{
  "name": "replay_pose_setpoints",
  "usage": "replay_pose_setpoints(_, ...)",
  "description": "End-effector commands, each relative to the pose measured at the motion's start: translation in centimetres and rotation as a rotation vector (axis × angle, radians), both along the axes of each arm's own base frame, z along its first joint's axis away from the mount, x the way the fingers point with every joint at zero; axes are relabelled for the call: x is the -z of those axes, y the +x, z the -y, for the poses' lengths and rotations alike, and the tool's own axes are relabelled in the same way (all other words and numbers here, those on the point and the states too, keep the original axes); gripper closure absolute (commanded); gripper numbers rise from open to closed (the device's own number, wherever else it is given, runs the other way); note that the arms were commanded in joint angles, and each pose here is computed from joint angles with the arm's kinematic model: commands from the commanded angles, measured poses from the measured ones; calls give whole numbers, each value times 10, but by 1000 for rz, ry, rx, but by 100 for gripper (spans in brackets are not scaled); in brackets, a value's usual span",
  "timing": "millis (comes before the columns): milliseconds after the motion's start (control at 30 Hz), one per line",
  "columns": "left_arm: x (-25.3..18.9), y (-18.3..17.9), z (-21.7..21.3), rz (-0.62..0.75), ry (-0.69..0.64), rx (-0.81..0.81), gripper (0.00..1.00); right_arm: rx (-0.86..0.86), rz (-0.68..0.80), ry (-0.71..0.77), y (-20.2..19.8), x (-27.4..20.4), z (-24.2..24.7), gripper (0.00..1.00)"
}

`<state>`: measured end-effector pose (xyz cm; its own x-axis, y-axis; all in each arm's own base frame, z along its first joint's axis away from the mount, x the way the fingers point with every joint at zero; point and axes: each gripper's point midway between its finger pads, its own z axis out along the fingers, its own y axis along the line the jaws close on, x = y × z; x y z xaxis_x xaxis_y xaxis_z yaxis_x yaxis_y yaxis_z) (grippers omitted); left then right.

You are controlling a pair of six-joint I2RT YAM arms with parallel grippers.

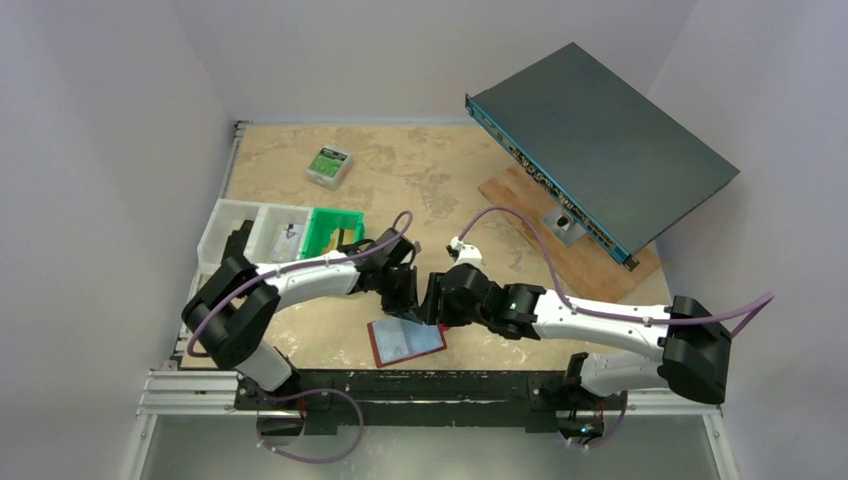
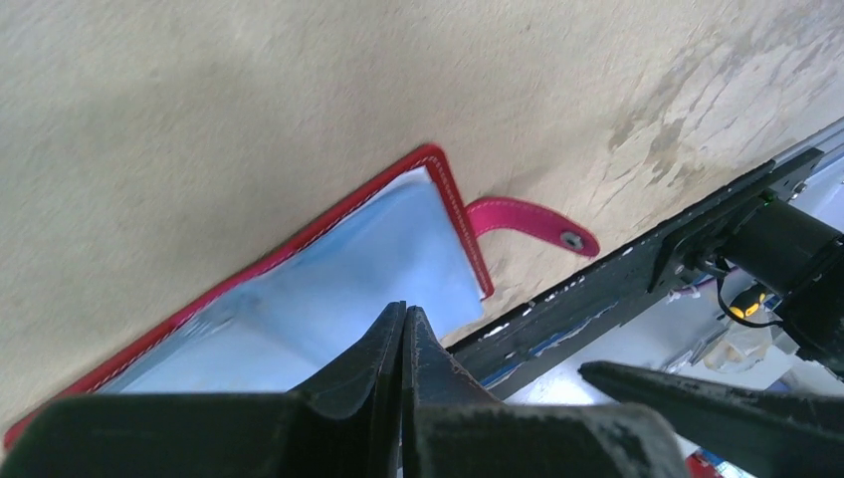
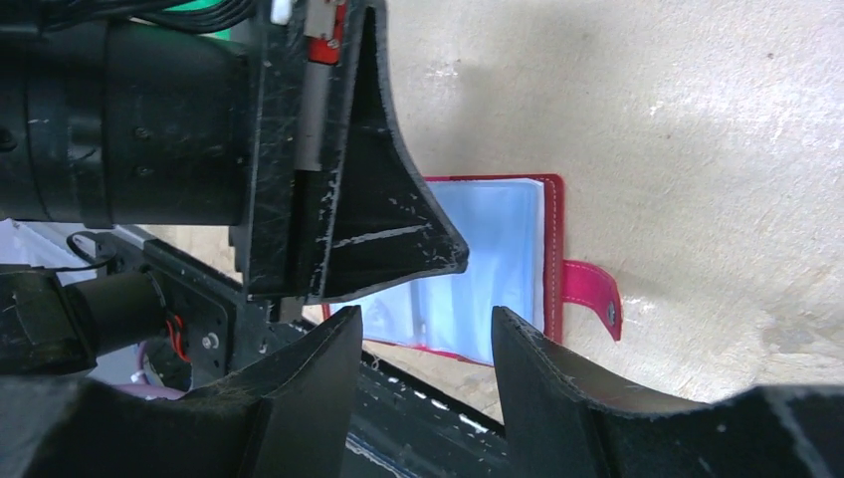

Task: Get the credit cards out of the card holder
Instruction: Remove the credit card from the card holder.

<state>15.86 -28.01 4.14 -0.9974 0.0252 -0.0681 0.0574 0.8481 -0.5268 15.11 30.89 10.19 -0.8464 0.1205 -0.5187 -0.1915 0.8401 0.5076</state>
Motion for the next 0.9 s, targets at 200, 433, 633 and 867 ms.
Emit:
replay_pose_setpoints(200,-10,13,19,16,-32,10,100,6,15,-42,6,5,0,50)
replay_pose_setpoints(433,-45,20,-39,134,48,-112,98,-79,44,-78,3,4,-25,50)
replay_pose_setpoints(633,-43,11,-101,146,119,-249,89,-163,46,-160,-4,19,-54,49)
replay_pose_setpoints(867,-29,-3,-135,127,153,-337,79,-230,17,-274,-16,48,-75,48)
